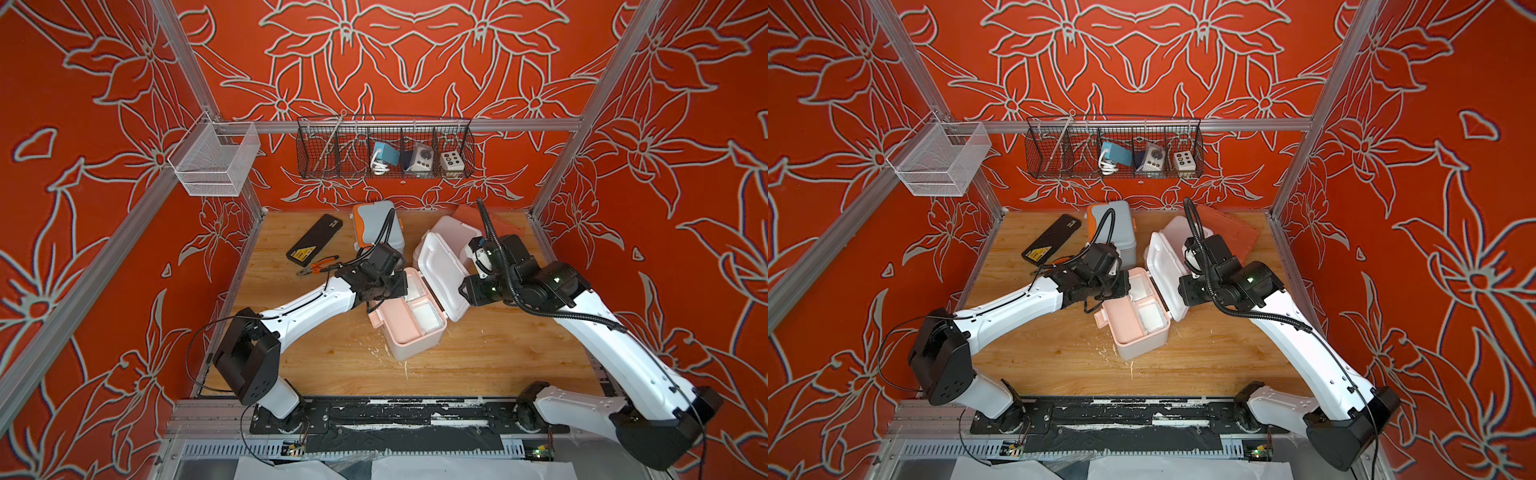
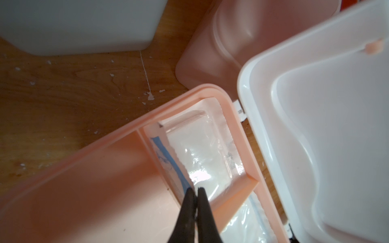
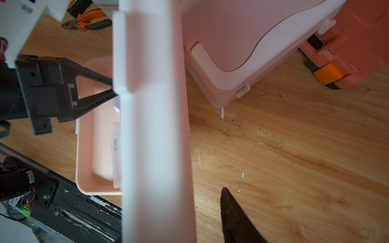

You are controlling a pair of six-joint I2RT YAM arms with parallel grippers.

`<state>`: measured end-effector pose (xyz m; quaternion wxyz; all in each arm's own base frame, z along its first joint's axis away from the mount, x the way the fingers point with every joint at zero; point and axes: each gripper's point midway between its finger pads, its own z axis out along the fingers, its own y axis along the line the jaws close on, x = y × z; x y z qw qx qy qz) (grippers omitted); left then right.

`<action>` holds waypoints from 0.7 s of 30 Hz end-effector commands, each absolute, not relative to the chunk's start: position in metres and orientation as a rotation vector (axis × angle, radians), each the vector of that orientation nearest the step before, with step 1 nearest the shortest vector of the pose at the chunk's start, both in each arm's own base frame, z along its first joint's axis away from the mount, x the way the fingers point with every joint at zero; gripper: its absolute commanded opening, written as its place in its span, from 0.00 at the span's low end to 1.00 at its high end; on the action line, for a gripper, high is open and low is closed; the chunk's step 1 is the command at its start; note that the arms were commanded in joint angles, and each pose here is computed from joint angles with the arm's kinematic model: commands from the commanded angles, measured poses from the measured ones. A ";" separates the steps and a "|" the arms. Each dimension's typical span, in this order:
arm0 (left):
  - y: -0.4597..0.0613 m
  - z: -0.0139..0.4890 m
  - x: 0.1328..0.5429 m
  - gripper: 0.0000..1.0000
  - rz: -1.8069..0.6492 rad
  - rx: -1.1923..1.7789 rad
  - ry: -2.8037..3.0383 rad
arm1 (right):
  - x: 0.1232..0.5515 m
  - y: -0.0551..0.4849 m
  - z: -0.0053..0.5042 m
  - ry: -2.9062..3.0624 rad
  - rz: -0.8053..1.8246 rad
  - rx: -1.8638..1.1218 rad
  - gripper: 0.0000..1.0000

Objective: Open first aid kits and take out gauze
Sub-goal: Pick up the gauze from the first aid kit.

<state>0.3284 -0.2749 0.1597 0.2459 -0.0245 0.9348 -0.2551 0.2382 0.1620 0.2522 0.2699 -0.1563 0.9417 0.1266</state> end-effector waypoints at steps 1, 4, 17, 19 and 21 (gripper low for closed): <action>-0.273 0.170 0.326 0.01 -0.691 -0.058 2.540 | 0.237 0.160 0.250 2.534 0.353 -0.425 0.49; -0.270 0.181 0.327 0.00 -0.684 -0.058 2.515 | 0.238 0.160 0.250 2.534 0.356 -0.423 0.49; -0.184 0.248 0.335 0.00 -0.542 -0.160 2.387 | 0.238 0.161 0.248 2.532 0.380 -0.433 0.49; -0.158 0.253 0.335 0.00 -0.502 -0.205 2.373 | 0.238 0.161 0.248 2.533 0.379 -0.434 0.49; -0.132 0.253 0.333 0.00 -0.452 -0.241 2.377 | 0.237 0.161 0.247 2.535 0.380 -0.435 0.49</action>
